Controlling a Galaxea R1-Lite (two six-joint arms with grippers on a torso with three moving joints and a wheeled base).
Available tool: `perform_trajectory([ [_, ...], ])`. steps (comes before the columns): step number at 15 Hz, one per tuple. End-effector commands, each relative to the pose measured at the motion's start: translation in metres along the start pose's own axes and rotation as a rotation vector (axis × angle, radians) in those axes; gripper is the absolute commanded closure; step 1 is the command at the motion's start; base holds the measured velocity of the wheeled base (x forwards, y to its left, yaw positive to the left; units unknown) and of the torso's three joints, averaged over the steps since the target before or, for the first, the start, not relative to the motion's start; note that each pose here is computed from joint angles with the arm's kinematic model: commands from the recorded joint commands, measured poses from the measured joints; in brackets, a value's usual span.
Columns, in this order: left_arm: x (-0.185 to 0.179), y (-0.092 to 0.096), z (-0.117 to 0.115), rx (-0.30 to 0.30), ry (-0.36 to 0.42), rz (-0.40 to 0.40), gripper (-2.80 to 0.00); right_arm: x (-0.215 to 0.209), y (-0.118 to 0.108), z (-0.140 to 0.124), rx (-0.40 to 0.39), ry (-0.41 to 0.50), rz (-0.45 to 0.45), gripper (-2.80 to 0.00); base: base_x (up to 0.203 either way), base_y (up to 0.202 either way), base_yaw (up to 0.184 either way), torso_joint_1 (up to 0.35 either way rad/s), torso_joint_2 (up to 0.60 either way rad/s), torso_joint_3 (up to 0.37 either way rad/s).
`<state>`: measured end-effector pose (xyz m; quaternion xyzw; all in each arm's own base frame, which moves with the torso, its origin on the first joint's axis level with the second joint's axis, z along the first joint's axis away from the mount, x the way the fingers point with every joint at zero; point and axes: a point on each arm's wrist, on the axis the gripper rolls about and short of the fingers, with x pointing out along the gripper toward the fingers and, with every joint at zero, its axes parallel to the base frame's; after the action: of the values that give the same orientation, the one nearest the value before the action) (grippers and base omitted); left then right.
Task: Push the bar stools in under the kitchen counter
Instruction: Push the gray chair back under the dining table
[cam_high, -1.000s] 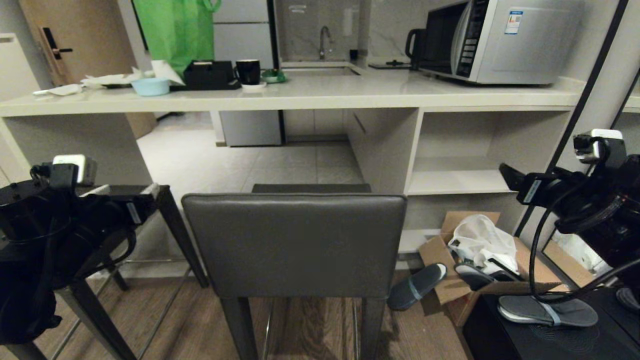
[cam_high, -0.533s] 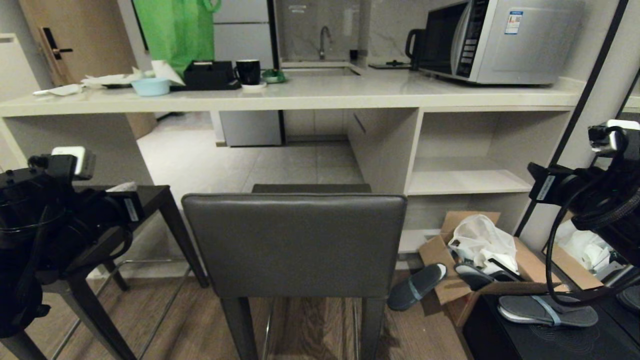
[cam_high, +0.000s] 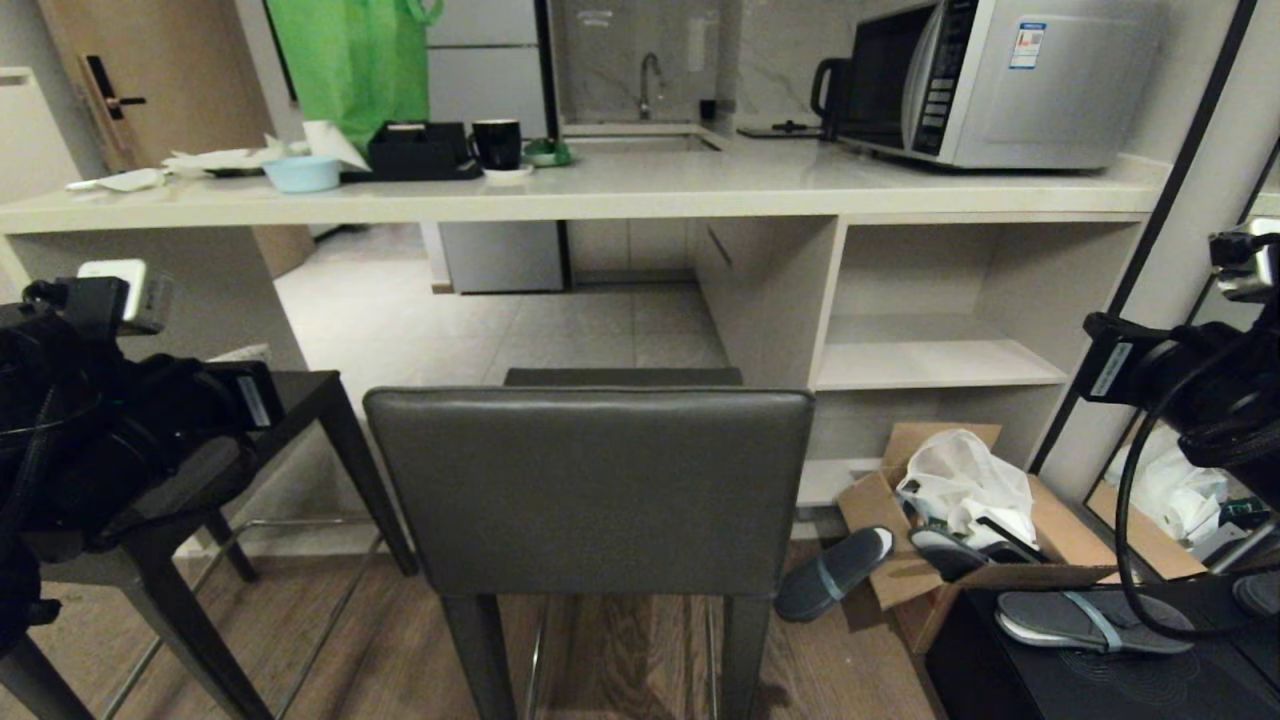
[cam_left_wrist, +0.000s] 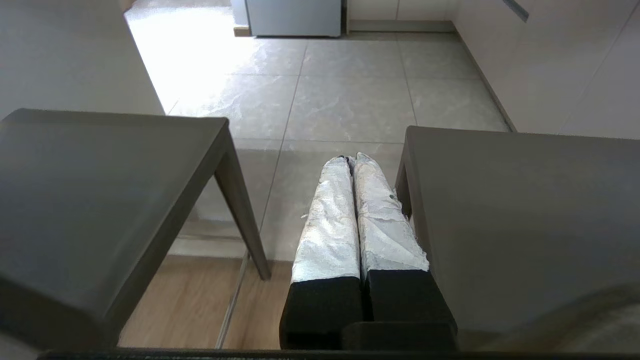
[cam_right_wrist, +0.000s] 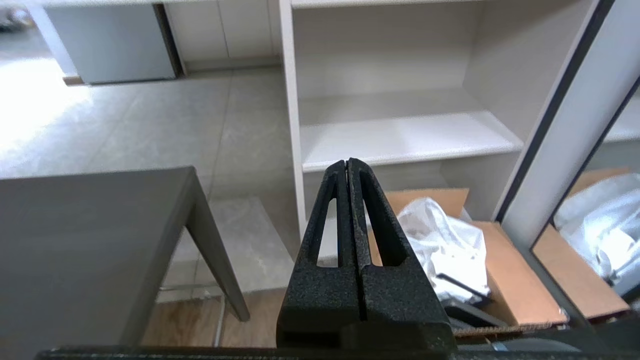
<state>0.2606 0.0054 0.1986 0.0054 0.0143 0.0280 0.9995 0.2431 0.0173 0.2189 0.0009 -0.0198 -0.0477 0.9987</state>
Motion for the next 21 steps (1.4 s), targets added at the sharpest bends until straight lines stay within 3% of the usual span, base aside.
perform_trajectory([
  [1, -0.024, 0.002, 0.026, -0.012, -0.034, 0.007, 0.0, -0.021, -0.001, 0.024, 0.012, -0.068, 0.002, 0.0, 0.0, 0.0, 0.0, 0.0, 0.0, 0.0],
  [3, -0.047, 0.004, 0.043, -0.047, 0.006, 0.052, 0.0, -0.043, -0.003, 0.045, 0.019, -0.095, -0.006, 0.0, 0.0, 0.0, 0.0, 0.0, 0.0, 0.0],
  [6, -0.079, 0.006, 0.064, -0.09, -0.055, 0.093, 0.0, -0.079, -0.009, 0.071, 0.021, -0.138, -0.003, 0.0, 0.0, 0.0, 0.0, 0.0, 0.0, 0.0],
  [10, -0.134, 0.003, 0.078, -0.099, -0.141, 0.053, 0.0, -0.127, -0.02, 0.079, 0.017, -0.19, -0.018, 0.0, 0.0, 0.0, 0.0, 0.0, 0.0, 0.0],
  [12, -0.168, 0.006, 0.073, -0.09, -0.176, 0.05, 0.0, -0.153, -0.027, 0.075, 0.021, -0.217, -0.035, 0.0, 0.0, 0.0, 0.0, 0.0, 0.0, 0.0],
  [17, -0.247, 0.013, 0.05, 0.033, -0.303, 0.145, 0.0, -0.209, -0.042, 0.059, 0.011, -0.291, -0.121, 0.0, 0.0, 0.0, 0.0, 0.0, 0.0, 0.0],
  [19, -0.269, 0.013, 0.034, 0.058, -0.307, 0.16, 0.0, -0.231, -0.044, 0.053, -0.01, -0.306, -0.128, 0.0, 0.0, 0.0, 0.0, 0.0, 0.0, 0.0],
  [20, -0.277, 0.012, 0.026, 0.066, -0.295, 0.146, 0.0, -0.244, -0.045, 0.049, -0.025, -0.316, -0.117, 0.0, 0.0, 0.0, 0.0, 0.0, 0.0, 0.0],
  [21, -0.283, 0.012, 0.02, 0.07, -0.292, 0.074, 0.0, -0.259, -0.045, 0.042, -0.04, -0.325, -0.087, 0.0, 0.0, 0.0, 0.0, 0.0, 0.0, 0.0],
])
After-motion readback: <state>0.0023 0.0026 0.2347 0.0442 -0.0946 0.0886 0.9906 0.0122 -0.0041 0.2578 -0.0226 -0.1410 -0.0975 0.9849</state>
